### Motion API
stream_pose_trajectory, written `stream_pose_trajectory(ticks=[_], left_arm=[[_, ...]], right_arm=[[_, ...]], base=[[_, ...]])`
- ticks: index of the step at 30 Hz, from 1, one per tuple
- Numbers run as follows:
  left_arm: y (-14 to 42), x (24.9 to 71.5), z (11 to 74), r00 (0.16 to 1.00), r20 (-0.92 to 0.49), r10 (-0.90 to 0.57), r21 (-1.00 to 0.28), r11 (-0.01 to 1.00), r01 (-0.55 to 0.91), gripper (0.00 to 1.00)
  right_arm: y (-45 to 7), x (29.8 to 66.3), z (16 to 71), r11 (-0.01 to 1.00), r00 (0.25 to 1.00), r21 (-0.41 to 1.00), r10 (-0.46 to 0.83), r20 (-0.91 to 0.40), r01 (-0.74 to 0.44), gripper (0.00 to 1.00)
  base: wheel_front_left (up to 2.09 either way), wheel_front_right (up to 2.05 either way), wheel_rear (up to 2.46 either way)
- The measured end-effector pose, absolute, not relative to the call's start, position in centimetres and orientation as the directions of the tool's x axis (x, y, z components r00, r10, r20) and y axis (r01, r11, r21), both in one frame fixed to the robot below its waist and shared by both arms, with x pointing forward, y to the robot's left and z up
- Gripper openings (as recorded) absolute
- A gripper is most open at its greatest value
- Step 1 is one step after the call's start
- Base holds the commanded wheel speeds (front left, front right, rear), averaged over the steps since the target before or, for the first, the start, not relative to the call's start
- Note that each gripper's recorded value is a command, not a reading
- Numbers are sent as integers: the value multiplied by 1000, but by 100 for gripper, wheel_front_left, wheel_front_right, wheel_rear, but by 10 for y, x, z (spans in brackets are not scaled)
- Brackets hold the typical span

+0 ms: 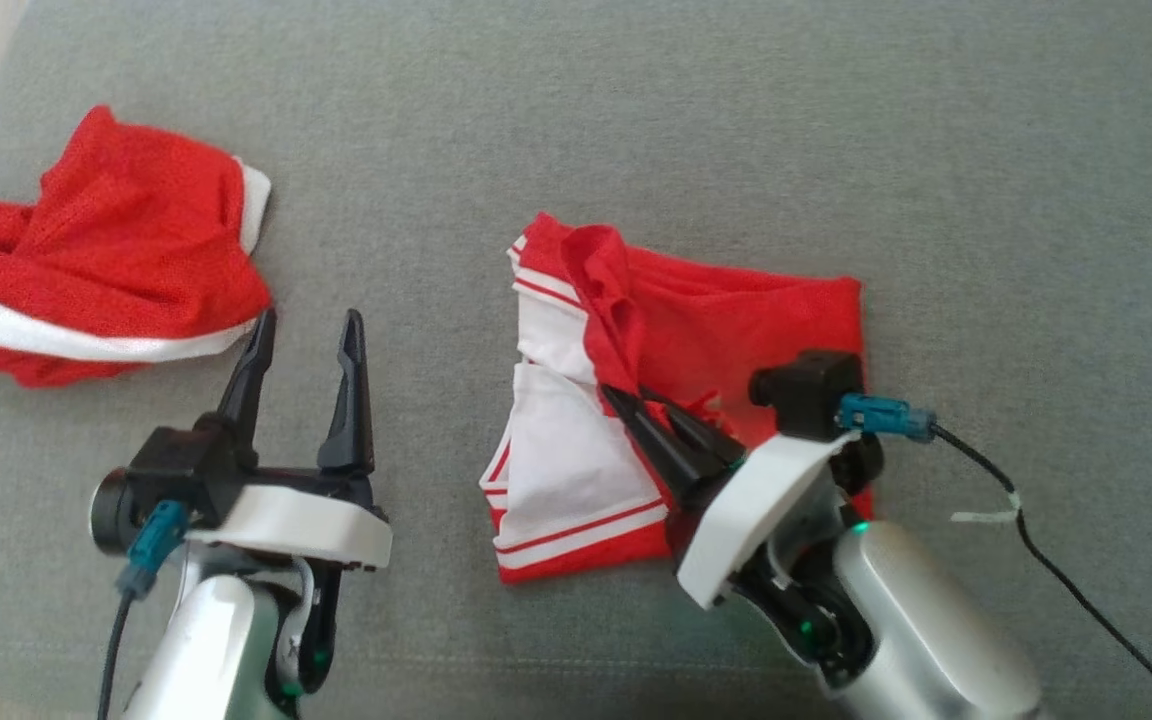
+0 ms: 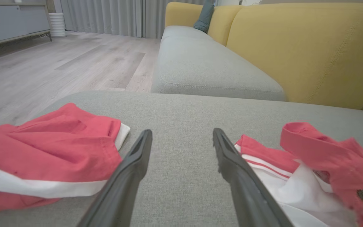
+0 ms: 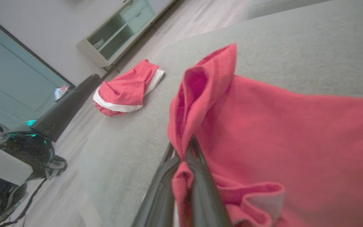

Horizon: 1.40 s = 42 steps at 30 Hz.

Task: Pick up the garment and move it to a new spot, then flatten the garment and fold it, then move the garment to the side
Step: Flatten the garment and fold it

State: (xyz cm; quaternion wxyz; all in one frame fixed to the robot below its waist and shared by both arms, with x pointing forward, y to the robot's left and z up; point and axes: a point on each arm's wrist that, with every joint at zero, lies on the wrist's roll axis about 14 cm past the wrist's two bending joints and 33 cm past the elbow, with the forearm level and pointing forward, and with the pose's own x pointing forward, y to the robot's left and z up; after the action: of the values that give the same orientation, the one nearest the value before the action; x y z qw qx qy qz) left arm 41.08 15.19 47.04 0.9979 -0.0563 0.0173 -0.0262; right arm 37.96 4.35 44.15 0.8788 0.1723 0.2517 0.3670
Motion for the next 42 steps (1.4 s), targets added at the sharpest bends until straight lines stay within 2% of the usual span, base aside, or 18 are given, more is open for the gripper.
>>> stream_pose_trajectory(ticks=[5, 6, 7, 14, 18, 25, 29, 34, 42], left_arm=[[156, 410, 463, 998, -53, -37, -114, 993, 31, 100], [157, 409, 462, 998, -57, -35, -114, 993, 28, 100], [157, 409, 461, 998, -61, -33, -115, 993, 26, 100], [154, 411, 460, 997, -61, -38, -121, 992, 30, 100], [151, 412, 464, 998, -49, -46, -122, 992, 39, 100], [147, 413, 468, 998, -36, -56, -125, 991, 51, 100], [145, 414, 471, 998, -29, -62, -124, 991, 58, 100], [143, 415, 475, 997, -17, -70, -116, 991, 68, 100], [138, 416, 478, 996, -7, -91, -112, 990, 90, 100]], right_arm=[[60, 383, 432, 634, 574, 523, 762, -299, -569, 0], [62, 384, 430, 632, 575, 525, 763, -294, -570, 48], [63, 385, 429, 630, 575, 526, 765, -291, -572, 100], [66, 391, 440, 622, 614, 513, 760, -212, -592, 100], [58, 411, 480, 629, 684, 467, 726, -66, -622, 100], [-3, 449, 517, 775, 826, 321, 562, 46, -545, 100], [-61, 453, 507, 878, 907, 254, 421, -5, -406, 100], [-120, 442, 493, 948, 958, 182, 278, -77, -260, 100], [-154, 421, 491, 975, 976, 146, 186, -113, -169, 100]], base=[[0, 0, 0], [0, 0, 0], [0, 0, 0], [0, 0, 0], [0, 0, 0], [0, 0, 0], [0, 0, 0], [0, 0, 0], [0, 0, 0]])
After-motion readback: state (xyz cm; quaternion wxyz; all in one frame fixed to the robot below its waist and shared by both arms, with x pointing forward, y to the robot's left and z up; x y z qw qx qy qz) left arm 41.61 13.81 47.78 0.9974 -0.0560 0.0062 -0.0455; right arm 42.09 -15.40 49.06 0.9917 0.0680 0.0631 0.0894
